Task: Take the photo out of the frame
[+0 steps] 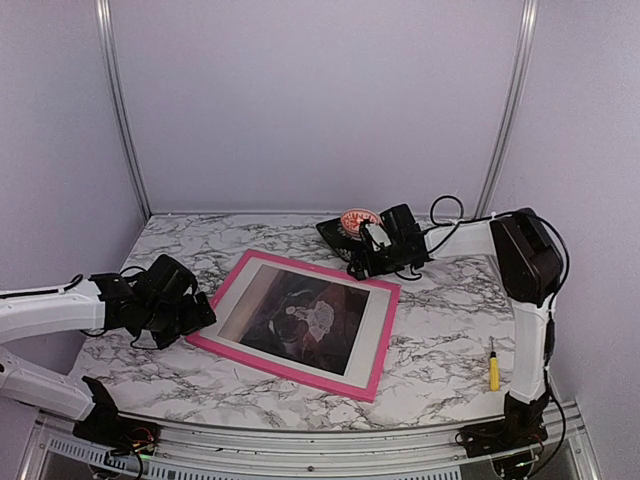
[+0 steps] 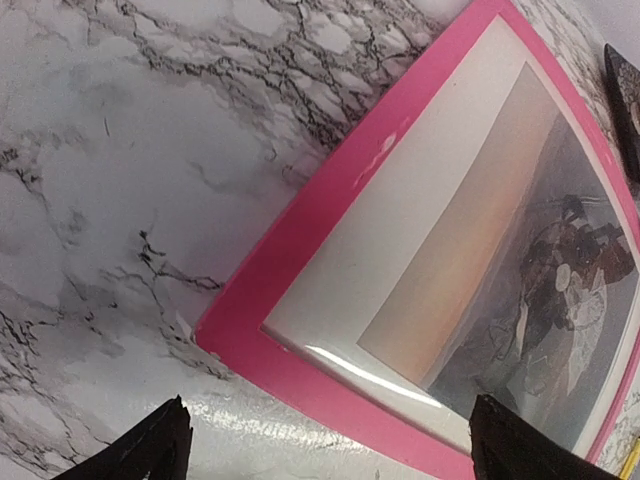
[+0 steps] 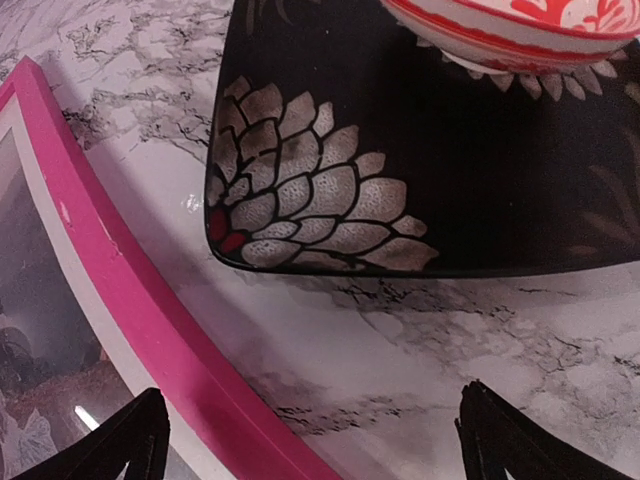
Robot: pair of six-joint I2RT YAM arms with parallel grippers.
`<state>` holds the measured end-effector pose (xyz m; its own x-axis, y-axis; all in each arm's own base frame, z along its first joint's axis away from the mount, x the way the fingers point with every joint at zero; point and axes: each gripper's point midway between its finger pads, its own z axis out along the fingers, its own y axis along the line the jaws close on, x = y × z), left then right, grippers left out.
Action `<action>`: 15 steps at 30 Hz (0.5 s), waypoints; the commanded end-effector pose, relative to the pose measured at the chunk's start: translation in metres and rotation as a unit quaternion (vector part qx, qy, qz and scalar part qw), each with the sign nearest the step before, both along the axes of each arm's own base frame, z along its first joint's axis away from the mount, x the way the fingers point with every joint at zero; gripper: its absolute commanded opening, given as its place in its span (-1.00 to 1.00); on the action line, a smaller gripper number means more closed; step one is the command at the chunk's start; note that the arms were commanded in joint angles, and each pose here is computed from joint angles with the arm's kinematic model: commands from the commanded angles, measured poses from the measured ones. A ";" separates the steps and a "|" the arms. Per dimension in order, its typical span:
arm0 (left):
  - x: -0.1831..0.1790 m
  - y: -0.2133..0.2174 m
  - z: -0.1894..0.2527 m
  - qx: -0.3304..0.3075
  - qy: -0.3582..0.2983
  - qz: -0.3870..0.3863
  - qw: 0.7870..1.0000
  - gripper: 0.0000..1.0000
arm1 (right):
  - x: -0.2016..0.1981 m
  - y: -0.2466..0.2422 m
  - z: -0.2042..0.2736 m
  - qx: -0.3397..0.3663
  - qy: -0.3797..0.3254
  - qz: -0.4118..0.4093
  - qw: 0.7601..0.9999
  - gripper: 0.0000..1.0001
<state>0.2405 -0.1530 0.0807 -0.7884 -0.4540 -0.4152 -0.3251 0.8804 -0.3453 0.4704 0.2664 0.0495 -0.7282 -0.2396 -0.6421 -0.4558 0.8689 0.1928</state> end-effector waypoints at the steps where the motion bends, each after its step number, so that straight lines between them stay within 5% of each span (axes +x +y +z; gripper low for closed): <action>1: -0.016 -0.012 -0.022 -0.029 0.041 0.043 0.998 0.98 | -0.004 -0.004 0.003 0.024 0.018 0.032 0.999 0.97; 15: 0.006 -0.029 -0.050 -0.048 0.055 0.078 0.994 0.98 | -0.062 -0.013 -0.020 0.053 0.087 0.032 0.994 0.98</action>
<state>0.2331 -0.1800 0.0309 -0.7651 -0.5771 -0.2857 -0.4739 0.8050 -0.3571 0.4381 0.2507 0.0363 -0.7699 -0.2330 -0.5941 -0.4805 0.8243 0.2993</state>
